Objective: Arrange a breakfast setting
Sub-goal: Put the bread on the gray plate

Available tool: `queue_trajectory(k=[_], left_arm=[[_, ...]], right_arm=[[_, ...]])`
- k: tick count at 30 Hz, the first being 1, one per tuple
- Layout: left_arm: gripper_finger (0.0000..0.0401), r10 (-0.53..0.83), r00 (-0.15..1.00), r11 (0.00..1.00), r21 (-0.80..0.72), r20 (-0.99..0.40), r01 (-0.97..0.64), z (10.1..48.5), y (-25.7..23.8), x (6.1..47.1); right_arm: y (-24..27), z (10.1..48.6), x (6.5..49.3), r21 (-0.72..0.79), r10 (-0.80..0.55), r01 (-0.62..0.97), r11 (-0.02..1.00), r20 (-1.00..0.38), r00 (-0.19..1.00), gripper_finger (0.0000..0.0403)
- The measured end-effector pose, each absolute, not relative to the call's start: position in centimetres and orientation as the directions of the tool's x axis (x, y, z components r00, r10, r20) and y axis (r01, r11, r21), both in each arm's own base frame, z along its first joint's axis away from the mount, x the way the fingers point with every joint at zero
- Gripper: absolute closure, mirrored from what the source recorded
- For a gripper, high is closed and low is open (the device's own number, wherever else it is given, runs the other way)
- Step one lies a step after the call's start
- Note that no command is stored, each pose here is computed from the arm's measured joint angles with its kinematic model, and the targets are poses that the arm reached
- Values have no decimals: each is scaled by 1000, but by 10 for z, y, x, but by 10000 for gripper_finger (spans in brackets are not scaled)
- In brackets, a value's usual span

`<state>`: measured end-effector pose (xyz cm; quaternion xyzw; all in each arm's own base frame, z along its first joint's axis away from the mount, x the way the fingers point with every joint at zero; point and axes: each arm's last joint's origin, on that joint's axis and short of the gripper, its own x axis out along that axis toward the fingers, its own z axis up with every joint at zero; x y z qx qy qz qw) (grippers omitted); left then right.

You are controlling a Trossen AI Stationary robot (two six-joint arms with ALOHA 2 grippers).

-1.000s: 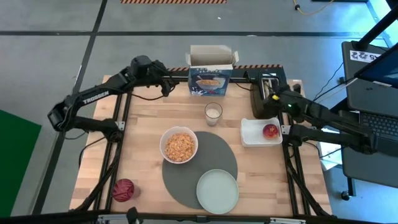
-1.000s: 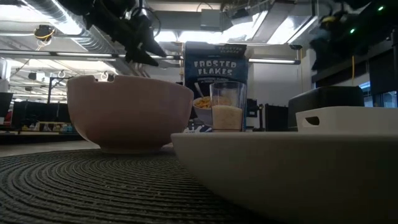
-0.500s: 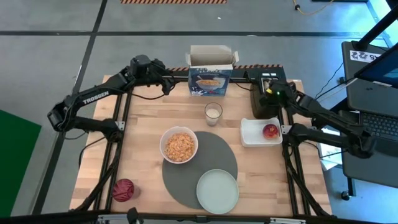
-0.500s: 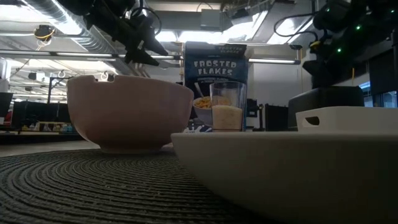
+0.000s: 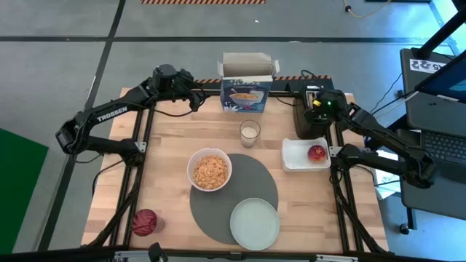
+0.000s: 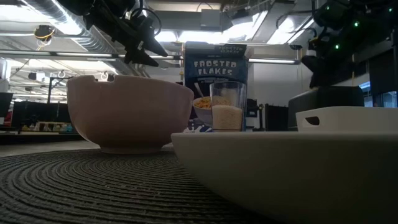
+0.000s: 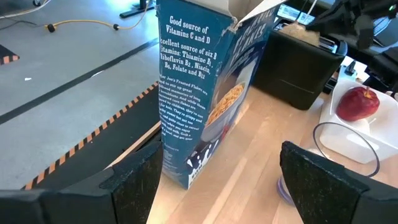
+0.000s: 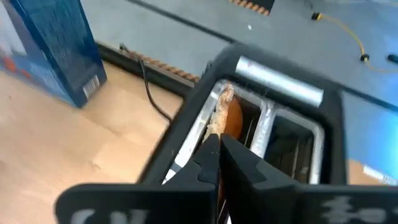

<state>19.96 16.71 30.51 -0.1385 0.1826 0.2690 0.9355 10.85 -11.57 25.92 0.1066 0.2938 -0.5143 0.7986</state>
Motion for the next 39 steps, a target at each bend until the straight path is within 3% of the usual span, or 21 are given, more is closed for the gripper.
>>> queue_trajectory(k=[13,21,27,33,39], left_arm=[[92,452,788,817,-160,-417,-554,305,167,200],[92,451,786,816,-161,-424,-555,303,168,200],[92,451,786,816,-161,-424,-555,303,168,200],[92,451,786,816,-161,-424,-555,304,168,200],[92,451,786,816,-161,-424,-555,304,168,200]], right_arm=[[-107,341,95,-231,-839,890,394,-485,246,400],[-98,367,88,-203,-821,874,441,-485,301,401],[-91,382,87,-91,-741,818,568,-489,460,402],[-84,386,92,116,-566,692,713,-488,665,402],[-69,386,105,229,-425,578,783,-481,767,402]])
